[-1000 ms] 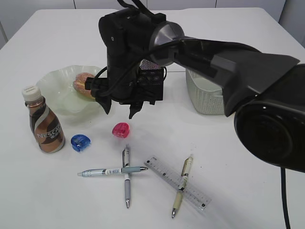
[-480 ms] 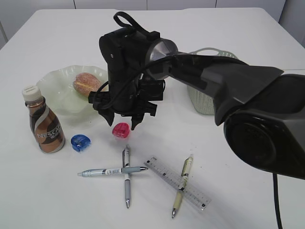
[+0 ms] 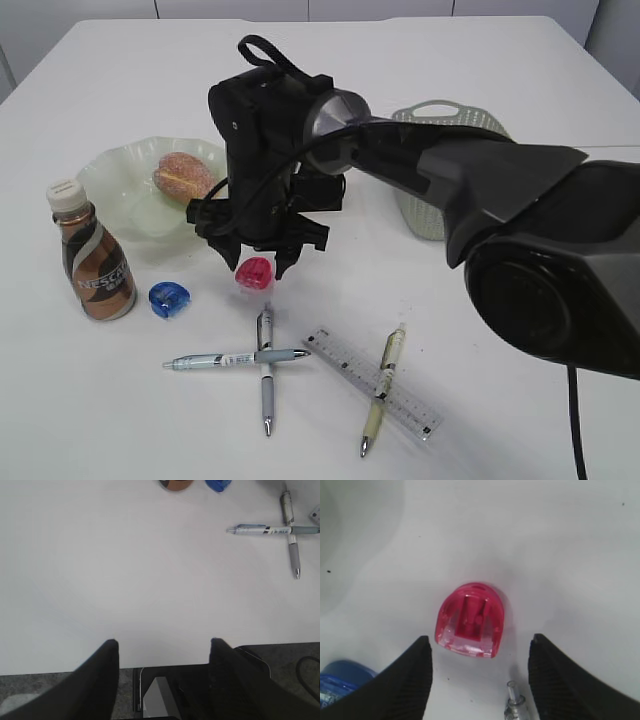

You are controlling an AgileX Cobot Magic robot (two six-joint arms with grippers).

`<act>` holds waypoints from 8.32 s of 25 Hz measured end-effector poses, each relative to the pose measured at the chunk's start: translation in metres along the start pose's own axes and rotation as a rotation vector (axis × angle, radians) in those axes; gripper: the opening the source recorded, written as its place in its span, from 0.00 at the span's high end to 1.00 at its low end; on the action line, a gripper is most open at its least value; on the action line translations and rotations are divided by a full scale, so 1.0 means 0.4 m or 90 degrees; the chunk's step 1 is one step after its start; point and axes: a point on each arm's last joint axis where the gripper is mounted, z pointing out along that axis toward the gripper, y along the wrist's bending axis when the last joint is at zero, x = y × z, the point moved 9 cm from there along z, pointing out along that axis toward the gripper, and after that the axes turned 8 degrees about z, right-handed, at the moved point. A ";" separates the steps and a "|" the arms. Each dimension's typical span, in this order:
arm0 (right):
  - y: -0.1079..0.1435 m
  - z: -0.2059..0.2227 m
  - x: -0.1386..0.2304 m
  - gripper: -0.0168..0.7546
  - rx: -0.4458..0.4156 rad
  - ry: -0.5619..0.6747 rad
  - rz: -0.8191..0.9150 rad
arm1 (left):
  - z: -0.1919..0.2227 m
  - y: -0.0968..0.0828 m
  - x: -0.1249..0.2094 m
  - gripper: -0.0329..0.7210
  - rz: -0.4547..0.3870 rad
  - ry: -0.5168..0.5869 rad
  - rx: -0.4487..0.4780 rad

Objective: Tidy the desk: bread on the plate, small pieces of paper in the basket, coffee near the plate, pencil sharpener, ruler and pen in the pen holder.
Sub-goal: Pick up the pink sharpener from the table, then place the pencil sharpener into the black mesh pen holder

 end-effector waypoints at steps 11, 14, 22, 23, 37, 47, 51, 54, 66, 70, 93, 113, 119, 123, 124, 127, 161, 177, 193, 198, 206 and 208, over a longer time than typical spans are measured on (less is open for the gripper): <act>0.001 0.003 0.003 0.40 -0.001 0.004 0.008 | 0.000 0.000 0.000 0.39 0.000 0.000 0.000; 0.005 0.008 0.014 0.40 -0.007 0.020 0.013 | 0.000 0.000 0.000 0.39 0.000 0.000 0.000; 0.024 0.008 0.024 0.40 -0.033 0.034 0.024 | 0.000 0.000 0.000 0.39 0.000 0.000 0.000; 0.024 0.009 0.024 0.40 -0.033 0.034 0.024 | 0.000 0.000 0.000 0.39 0.000 0.000 0.000; 0.005 0.026 -0.003 0.40 -0.007 -0.006 0.008 | 0.000 0.000 0.000 0.39 0.000 0.000 0.000; 0.014 0.026 -0.010 0.40 -0.019 -0.015 0.007 | 0.000 0.000 0.000 0.39 0.000 0.000 0.000; 0.010 0.034 -0.006 0.40 -0.015 -0.010 0.008 | 0.000 0.000 0.000 0.39 0.000 0.000 0.000; 0.004 0.050 0.000 0.40 -0.006 -0.002 0.009 | 0.000 0.000 0.000 0.39 0.000 0.000 0.000; -0.001 0.065 0.005 0.40 0.000 0.004 0.009 | 0.000 0.000 0.000 0.39 0.000 0.000 0.001; -0.001 0.065 0.005 0.40 0.000 0.004 0.009 | 0.000 -0.001 0.000 0.39 -0.001 0.000 0.002; 0.054 0.037 0.063 0.57 -0.002 -0.015 -0.073 | 0.000 -0.011 0.001 0.39 -0.005 0.002 0.016; 0.132 -0.093 0.000 0.57 -0.085 -0.098 -0.147 | 0.000 -0.012 0.001 0.39 -0.006 0.002 0.017; 0.132 -0.144 -0.023 0.57 -0.080 -0.136 -0.220 | 0.000 -0.012 0.001 0.39 -0.005 0.002 0.017; 0.132 -0.217 -0.052 0.57 -0.077 -0.185 -0.262 | 0.000 -0.014 0.001 0.39 -0.006 0.002 0.019; 0.130 -0.239 -0.063 0.57 -0.075 -0.202 -0.265 | 0.000 -0.014 0.001 0.39 -0.006 0.002 0.019; 0.116 -0.297 -0.102 0.57 -0.060 -0.253 -0.270 | 0.000 -0.014 0.001 0.39 -0.006 0.002 0.019; -0.028 -0.242 -0.352 0.57 -0.056 -0.297 -0.193 | 0.000 -0.014 0.001 0.39 -0.006 0.002 0.020; -0.029 -0.251 -0.417 0.57 -0.101 -0.345 -0.176 | 0.000 -0.025 0.002 0.39 -0.011 0.003 0.035; -0.045 -0.132 -0.418 0.57 -0.090 -0.312 -0.171 | 0.000 -0.025 0.002 0.39 -0.011 0.003 0.035; -0.041 -0.131 -0.419 0.57 -0.095 -0.315 -0.172 | 0.000 -0.025 0.002 0.39 -0.011 0.003 0.035; -0.040 -0.125 -0.420 0.54 -0.096 -0.316 -0.172 | 0.000 -0.025 0.002 0.39 -0.011 0.003 0.035; -0.037 -0.125 -0.417 0.53 -0.101 -0.312 -0.170 | 0.000 -0.025 0.002 0.39 -0.011 0.003 0.035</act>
